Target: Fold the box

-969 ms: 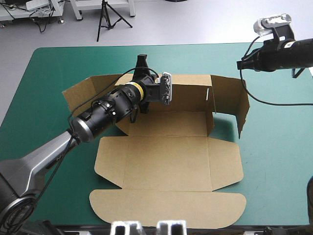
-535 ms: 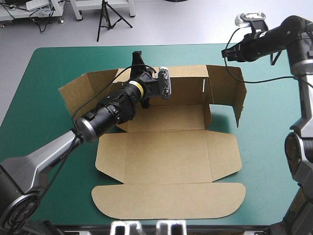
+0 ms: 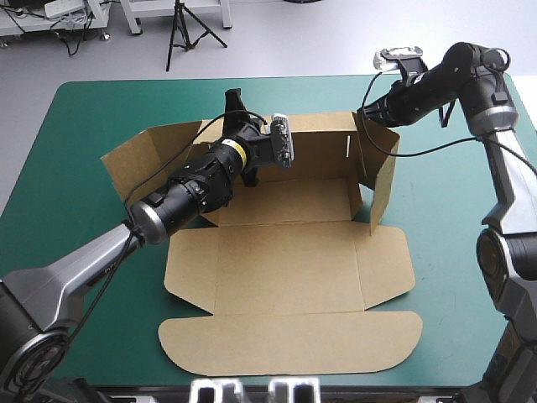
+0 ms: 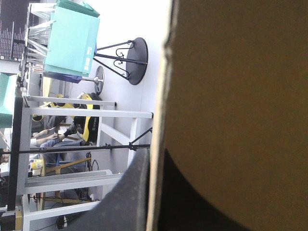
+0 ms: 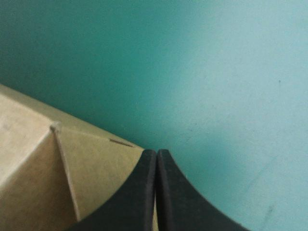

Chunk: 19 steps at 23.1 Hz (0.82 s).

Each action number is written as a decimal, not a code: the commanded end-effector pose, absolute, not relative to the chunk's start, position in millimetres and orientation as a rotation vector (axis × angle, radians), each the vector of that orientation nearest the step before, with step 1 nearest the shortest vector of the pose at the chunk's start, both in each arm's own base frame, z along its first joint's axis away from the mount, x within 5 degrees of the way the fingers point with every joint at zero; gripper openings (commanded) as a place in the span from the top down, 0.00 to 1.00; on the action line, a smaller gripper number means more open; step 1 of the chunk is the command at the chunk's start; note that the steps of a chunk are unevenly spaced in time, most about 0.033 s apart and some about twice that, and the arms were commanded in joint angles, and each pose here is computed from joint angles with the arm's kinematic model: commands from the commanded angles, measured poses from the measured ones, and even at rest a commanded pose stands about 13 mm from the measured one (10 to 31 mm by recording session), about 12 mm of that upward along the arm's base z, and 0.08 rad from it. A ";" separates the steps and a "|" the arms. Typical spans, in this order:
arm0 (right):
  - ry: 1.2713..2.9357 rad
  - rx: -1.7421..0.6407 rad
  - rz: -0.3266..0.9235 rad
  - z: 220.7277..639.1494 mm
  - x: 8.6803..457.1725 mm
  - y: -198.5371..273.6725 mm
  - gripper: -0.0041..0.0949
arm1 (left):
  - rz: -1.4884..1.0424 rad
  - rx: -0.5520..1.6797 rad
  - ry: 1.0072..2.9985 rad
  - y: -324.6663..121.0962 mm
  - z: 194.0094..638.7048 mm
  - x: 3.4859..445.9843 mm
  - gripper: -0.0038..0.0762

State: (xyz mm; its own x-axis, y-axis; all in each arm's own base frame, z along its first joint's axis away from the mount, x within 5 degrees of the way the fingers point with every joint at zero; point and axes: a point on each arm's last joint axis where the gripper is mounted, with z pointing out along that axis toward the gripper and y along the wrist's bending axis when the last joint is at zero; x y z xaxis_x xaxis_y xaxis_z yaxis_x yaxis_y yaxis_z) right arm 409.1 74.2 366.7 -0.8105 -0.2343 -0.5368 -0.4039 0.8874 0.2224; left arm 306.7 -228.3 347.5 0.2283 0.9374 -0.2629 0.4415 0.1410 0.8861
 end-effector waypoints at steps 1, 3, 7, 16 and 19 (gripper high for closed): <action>2.493 -0.490 0.476 391.9 377.9 73.8 0.98 | 0.579 1.389 1.305 -226.3 376.8 298.2 0.96; 2.513 -0.486 0.477 388.3 372.2 72.2 0.98 | 0.569 1.381 1.318 -226.4 375.9 298.6 0.96; 2.462 -0.505 0.638 391.1 359.6 68.7 0.98 | 0.533 1.368 1.367 -227.1 371.6 299.2 0.96; 2.415 -0.606 0.626 364.8 336.4 67.9 0.98 | 0.519 1.406 1.351 -238.3 365.5 294.2 0.96; 2.359 -0.646 0.617 360.8 326.4 68.4 0.98 | 0.526 1.417 1.358 -239.6 361.4 296.1 0.96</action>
State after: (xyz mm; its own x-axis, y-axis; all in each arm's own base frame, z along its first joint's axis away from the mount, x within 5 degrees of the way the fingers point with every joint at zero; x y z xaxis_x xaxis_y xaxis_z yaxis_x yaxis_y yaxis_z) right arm 341.5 69.4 335.8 -0.7823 -0.3234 -0.5324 -0.5316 0.7920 0.3001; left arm 303.2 -237.3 338.2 0.2068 0.9355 -0.2866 0.4846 0.1566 0.8606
